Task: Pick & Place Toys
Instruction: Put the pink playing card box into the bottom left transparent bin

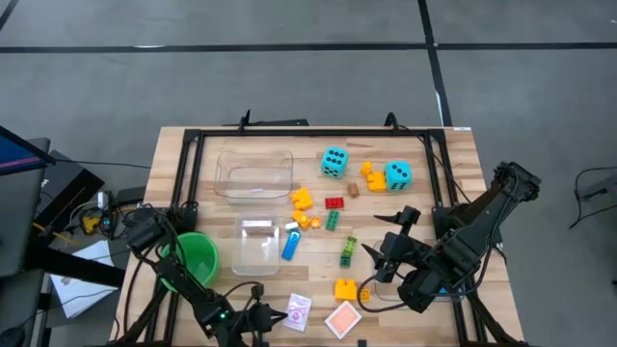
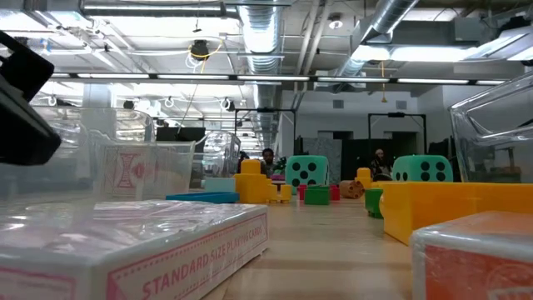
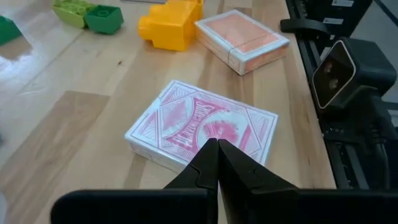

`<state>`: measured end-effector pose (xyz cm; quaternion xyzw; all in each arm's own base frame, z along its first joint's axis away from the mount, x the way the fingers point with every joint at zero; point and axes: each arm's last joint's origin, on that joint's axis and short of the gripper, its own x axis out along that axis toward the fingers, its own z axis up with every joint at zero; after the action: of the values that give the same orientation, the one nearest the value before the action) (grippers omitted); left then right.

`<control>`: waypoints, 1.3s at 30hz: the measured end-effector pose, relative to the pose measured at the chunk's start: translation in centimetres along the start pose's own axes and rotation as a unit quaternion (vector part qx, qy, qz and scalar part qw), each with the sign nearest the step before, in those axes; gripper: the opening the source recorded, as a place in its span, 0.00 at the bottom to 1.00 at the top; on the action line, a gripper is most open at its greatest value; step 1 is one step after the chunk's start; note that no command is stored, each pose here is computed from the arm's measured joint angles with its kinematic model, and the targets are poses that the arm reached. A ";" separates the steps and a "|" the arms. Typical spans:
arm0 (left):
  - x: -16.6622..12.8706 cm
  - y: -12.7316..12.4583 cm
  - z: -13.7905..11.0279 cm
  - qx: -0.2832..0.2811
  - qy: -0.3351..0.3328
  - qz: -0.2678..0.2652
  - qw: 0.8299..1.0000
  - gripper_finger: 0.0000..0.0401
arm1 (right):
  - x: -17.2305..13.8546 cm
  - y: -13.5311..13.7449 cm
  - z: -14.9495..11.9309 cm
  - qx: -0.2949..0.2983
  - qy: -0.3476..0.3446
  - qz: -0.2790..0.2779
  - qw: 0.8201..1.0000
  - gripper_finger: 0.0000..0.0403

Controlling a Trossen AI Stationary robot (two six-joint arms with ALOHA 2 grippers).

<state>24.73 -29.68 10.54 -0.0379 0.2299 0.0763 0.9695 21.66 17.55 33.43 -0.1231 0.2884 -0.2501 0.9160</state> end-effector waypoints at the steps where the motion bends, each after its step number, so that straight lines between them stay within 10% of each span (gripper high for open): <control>1: 0.1 0.0 0.0 -0.001 0.003 -0.003 1.000 0.00 | 0.0 0.0 0.0 0.000 0.000 0.000 1.000 0.88; 39: -0.1 -0.2 -1.8 -0.028 0.042 -0.012 0.999 0.00 | 0.0 0.0 0.0 0.000 0.000 0.000 1.000 0.88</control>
<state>23.87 -30.06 9.01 -0.0711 0.2676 0.0695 0.9584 21.66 17.56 33.43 -0.1227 0.2882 -0.2501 0.9161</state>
